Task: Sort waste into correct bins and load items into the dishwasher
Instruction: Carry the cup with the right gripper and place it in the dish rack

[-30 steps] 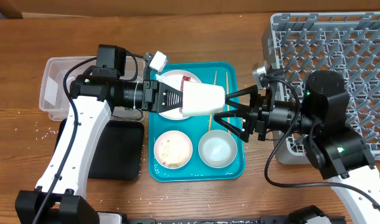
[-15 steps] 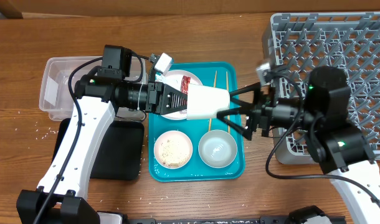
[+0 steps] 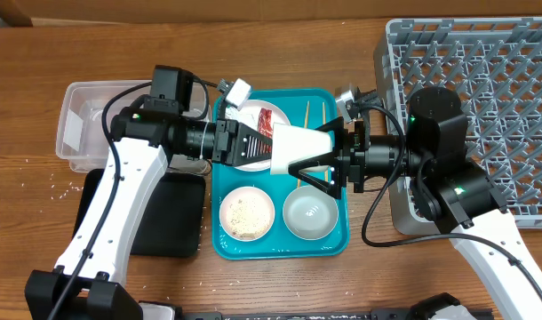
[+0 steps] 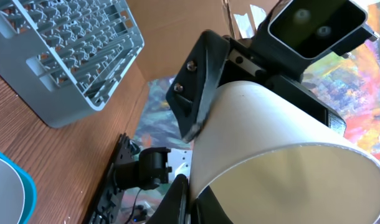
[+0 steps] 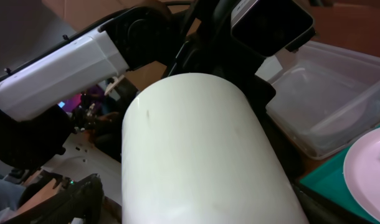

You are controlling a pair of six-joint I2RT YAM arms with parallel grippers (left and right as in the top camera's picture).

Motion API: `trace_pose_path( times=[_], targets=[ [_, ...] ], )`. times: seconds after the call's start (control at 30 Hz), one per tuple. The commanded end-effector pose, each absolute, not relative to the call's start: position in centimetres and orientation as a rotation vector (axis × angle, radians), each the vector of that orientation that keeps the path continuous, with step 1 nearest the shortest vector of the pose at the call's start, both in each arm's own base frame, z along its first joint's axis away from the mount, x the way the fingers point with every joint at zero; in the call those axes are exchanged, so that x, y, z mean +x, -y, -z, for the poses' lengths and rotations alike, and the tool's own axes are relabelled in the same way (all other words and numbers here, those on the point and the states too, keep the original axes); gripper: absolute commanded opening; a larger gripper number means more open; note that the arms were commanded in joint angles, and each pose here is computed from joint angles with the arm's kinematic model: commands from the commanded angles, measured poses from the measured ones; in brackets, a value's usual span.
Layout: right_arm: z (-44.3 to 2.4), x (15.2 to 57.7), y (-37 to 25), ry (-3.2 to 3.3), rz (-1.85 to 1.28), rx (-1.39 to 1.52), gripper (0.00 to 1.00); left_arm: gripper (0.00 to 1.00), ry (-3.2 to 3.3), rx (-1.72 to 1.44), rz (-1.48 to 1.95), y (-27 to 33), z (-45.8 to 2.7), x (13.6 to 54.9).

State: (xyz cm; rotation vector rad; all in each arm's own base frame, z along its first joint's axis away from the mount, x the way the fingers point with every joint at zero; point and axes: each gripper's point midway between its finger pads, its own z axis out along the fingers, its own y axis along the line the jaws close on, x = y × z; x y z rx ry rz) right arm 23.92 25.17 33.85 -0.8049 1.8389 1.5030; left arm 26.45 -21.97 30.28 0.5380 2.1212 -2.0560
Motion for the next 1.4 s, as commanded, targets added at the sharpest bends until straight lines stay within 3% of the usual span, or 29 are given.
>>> trace_pose_path(
  times=[0.0,0.23,0.47,0.53,0.57,0.6,0.67,0.7,0.83,0.93,1.13,1.37],
  targets=[
    [-35.1,23.8,-24.1,-1.817,-1.496,-0.793,0.86,0.04,-2.083,0.595,2.03,22.1,-31.1,26.1],
    [-35.4,23.0,-23.8,-1.801,-1.552,-0.825,0.82,0.04,-2.071,0.608,2.021,22.1,-31.2,26.3],
    [-35.3,23.0,-23.8,-1.811,-1.557,-0.819,0.59,0.04,-2.07,0.609,2.021,22.1,-31.2,26.3],
    [-35.3,23.2,-23.5,-1.812,-1.55,-0.809,0.57,0.08,-2.071,0.608,2.021,22.1,-31.2,26.3],
    [-35.4,23.3,-23.3,-1.811,-1.543,-0.8,0.57,0.37,-2.071,0.609,2.02,22.1,-31.1,26.3],
    [-35.5,23.6,-22.9,-1.81,-1.531,-0.785,0.57,0.57,-2.078,0.604,2.013,22.1,-31.0,26.3],
    [-35.7,24.4,-21.5,-1.816,-1.494,-0.731,0.57,0.79,-2.119,0.578,1.973,21.9,-30.4,26.7],
    [-35.7,24.9,-20.6,-1.829,-1.468,-0.688,0.57,1.0,-2.164,0.545,1.934,21.7,-29.8,27.1],
    [-34.2,27.6,-15.8,-1.955,-1.297,-0.395,0.56,1.0,-2.318,0.445,1.784,20.6,-27.4,27.9],
    [-30.5,29.7,-9.5,-2.15,-0.981,0.011,0.56,1.0,-2.389,0.405,1.706,20.0,-26.2,28.1],
    [-25.4,27.8,2.5,-2.349,-0.254,0.673,0.55,1.0,-2.423,0.39,1.659,19.8,-25.6,28.3],
    [-21.4,25.9,4.4,-2.511,-0.101,0.858,0.55,1.0,-2.461,0.378,1.616,19.6,-25.0,28.3]
  ],
)
